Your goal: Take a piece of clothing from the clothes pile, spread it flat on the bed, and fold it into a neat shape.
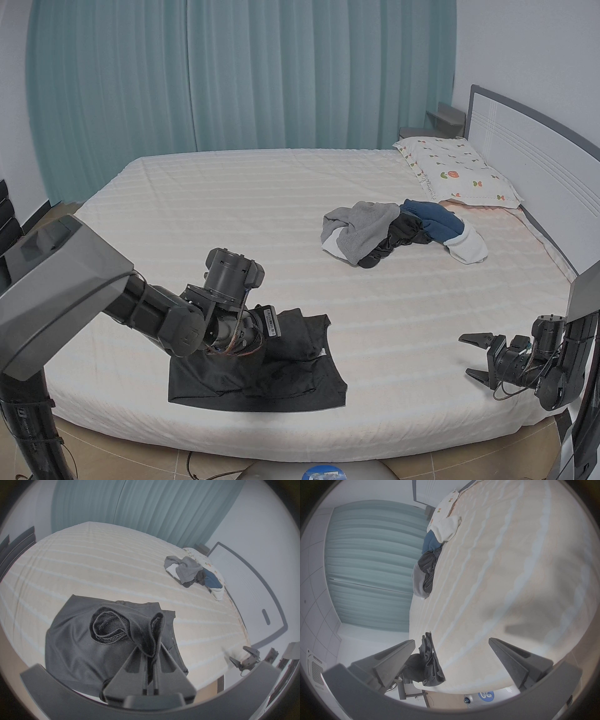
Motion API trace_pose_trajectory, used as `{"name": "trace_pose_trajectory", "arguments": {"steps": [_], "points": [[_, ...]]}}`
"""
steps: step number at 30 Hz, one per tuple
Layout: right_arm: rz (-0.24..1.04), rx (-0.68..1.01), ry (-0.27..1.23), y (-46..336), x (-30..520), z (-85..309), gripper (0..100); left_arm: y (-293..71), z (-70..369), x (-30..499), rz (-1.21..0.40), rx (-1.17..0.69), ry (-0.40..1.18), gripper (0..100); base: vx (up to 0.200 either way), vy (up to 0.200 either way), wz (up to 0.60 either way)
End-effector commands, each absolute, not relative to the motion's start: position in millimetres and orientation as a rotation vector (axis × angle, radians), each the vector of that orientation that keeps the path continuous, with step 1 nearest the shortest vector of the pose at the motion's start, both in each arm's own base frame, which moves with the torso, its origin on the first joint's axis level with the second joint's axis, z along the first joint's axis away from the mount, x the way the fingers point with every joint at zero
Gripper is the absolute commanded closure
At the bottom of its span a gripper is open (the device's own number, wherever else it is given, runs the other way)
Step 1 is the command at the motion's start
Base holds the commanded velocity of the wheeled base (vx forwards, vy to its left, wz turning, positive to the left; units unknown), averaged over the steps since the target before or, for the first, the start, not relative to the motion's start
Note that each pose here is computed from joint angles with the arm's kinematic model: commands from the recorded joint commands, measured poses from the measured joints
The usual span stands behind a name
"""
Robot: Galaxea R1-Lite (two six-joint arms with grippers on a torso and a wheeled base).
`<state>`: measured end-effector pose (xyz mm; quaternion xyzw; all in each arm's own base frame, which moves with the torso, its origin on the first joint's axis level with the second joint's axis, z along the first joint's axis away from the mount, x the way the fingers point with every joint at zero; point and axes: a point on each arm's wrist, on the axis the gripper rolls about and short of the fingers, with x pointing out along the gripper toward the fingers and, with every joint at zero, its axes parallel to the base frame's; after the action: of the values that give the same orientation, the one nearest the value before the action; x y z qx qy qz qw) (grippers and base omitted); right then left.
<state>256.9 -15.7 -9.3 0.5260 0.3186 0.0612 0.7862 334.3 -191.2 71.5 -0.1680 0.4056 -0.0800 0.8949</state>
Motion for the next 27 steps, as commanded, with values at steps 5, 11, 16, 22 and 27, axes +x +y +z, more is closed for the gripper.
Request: {"name": "trace_pose_trajectory", "arguments": {"steps": [5, 11, 16, 22, 27], "points": [[0.137, 1.133, 0.682, -16, 257, -9, 0, -218, 35, 345, -0.139, -0.348, 0.889, 100, 0.0, 0.0, 0.0], [0.137, 1.133, 0.682, -16, 257, -9, 0, -229, 41, 341, -0.155, -0.383, 0.878, 0, 0.0, 0.0, 0.0], [0.136, 1.133, 0.685, -16, 257, -10, 0, -225, 51, 334, -0.143, -0.418, 0.875, 0, 0.0, 0.0, 0.0], [0.135, 1.132, 0.687, -16, 256, -10, 0, -201, 78, 307, -0.139, -0.481, 0.872, 0, 0.0, 0.0, 0.0], [0.135, 1.131, 0.687, -15, 256, -10, 0, -170, 79, 285, -0.121, -0.557, 0.927, 0, -0.04, 0.0, 0.0]]}}
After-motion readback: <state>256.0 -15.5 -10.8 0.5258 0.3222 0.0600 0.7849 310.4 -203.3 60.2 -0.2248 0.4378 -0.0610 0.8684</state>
